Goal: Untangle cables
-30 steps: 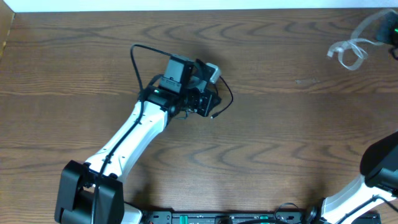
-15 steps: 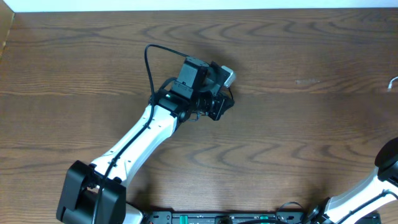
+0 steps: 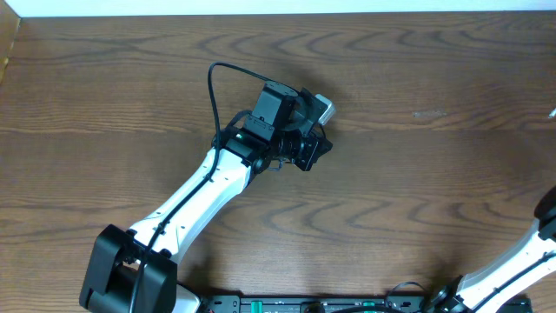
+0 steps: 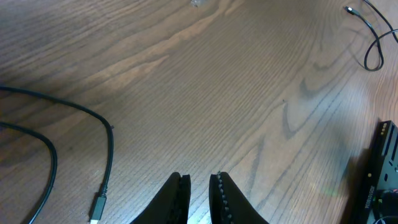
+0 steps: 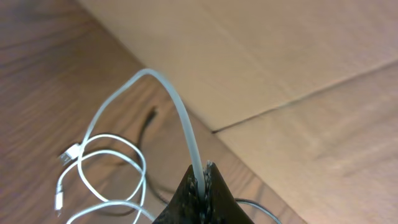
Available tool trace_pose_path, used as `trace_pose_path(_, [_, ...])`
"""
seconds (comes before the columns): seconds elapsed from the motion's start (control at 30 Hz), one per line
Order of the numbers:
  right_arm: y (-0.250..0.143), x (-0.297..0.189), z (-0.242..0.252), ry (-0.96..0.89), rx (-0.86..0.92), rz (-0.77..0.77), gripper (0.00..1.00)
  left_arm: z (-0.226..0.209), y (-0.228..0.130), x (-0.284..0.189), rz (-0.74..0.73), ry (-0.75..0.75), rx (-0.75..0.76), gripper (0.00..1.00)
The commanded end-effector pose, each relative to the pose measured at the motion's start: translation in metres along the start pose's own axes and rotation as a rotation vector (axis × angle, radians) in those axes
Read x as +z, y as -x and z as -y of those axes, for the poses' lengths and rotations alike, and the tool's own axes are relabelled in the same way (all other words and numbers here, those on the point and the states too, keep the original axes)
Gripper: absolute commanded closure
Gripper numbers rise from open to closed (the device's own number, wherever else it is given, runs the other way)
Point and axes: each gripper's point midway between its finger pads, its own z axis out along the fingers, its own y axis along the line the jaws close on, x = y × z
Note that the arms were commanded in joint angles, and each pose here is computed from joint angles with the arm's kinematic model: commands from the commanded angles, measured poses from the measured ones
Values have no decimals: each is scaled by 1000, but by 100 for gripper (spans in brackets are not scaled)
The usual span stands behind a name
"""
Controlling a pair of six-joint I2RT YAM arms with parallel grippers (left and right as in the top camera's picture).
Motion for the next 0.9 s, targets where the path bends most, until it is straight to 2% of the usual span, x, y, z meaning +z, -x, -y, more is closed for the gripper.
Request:
trace_pose_path(0.0, [-4, 9, 11, -54, 16, -15, 99, 5, 0, 0, 2, -14, 24, 83])
trace_pose_path(0.13, [-16, 22, 19, -86, 20, -54, 99, 5, -1, 0, -2, -15, 22, 83])
trace_pose_path(0.23, [-26, 32, 18, -39, 42, -83, 99, 5, -1, 0, -1, -14, 23, 83])
trace_pose_path(0.3, [-28, 34, 17, -16, 67, -86, 94, 5, -1, 0, -1, -14, 23, 83])
trace_pose_path(0.33, [-27, 34, 17, -17, 90, -83, 80, 5, -1, 0, -1, -14, 23, 83])
trace_pose_path(0.37, [-26, 34, 16, -15, 105, -77, 48, 5, -1, 0, -1, -15, 23, 83])
trace_pose_path(0.4, [-23, 34, 14, -5, 116, -69, 21, 5, -1, 0, -2, -17, 23, 83])
trace_pose_path(0.43, [-22, 33, 10, 7, 116, -64, 1, 6, -1, 0, -3, -19, 24, 83])
trace_pose_path(0.7, [-21, 28, -6, 36, 181, -68, 1, 22, -5, 7, -19, -46, 52, 83])
trace_pose_path(0.87, [-15, 10, -50, 284, 181, -85, 1, 26, -6, 8, -23, -52, 60, 83])
